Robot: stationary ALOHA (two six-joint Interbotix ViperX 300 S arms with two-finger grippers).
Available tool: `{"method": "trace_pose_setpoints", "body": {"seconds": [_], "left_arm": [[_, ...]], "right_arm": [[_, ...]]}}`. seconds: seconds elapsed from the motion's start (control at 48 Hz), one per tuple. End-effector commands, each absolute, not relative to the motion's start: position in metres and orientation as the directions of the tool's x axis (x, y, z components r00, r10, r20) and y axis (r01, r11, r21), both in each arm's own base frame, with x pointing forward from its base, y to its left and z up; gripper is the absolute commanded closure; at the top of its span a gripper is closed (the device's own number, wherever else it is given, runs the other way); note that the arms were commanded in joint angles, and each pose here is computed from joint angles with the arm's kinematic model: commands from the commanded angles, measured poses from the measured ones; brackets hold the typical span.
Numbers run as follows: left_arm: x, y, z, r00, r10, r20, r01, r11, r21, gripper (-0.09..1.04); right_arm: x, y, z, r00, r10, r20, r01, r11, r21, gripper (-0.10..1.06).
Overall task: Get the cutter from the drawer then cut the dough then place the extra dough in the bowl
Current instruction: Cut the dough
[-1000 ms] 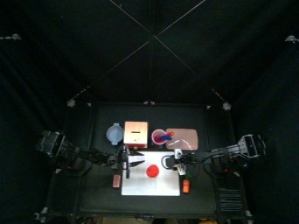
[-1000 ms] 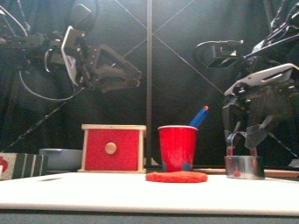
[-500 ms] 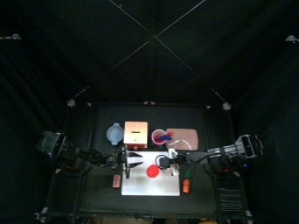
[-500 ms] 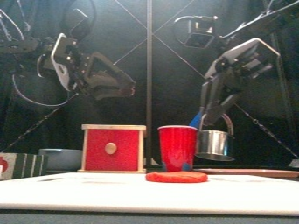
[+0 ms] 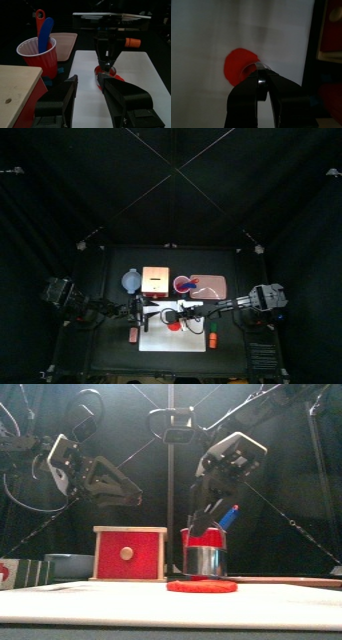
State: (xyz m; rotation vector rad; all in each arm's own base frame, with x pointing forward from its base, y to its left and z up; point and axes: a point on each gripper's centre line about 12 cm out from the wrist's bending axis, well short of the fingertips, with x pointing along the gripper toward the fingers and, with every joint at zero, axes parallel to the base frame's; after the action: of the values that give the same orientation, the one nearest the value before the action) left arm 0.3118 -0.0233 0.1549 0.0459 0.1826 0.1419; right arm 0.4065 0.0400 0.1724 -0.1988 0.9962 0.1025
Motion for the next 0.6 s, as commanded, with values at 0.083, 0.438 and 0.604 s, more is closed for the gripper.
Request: {"method": "trace_pose_setpoints", "body": {"seconds": [0.083, 0.438, 0.604], "left_arm": [[0.309, -0.022, 0.162, 0.977, 0.149, -0.153, -0.143, 0.988, 0.052, 0.17], [0.303, -0.021, 0.157, 0.974, 0.151, -0.171, -0.143, 0.988, 0.057, 0.17], [0.301, -0.021, 0.155, 0.973, 0.15, -0.177, -0.142, 0.988, 0.058, 0.17]], "right_arm": [[0.418, 0.051, 0.2, 0.592, 0.012, -0.806, -0.184, 0.9755, -0.12, 0.5], [0.421, 0.052, 0.191, 0.554, 0.0, -0.833, -0.191, 0.9733, -0.127, 0.5], [0.424, 0.051, 0.186, 0.546, -0.011, -0.838, -0.201, 0.9692, -0.143, 0.5]]}}
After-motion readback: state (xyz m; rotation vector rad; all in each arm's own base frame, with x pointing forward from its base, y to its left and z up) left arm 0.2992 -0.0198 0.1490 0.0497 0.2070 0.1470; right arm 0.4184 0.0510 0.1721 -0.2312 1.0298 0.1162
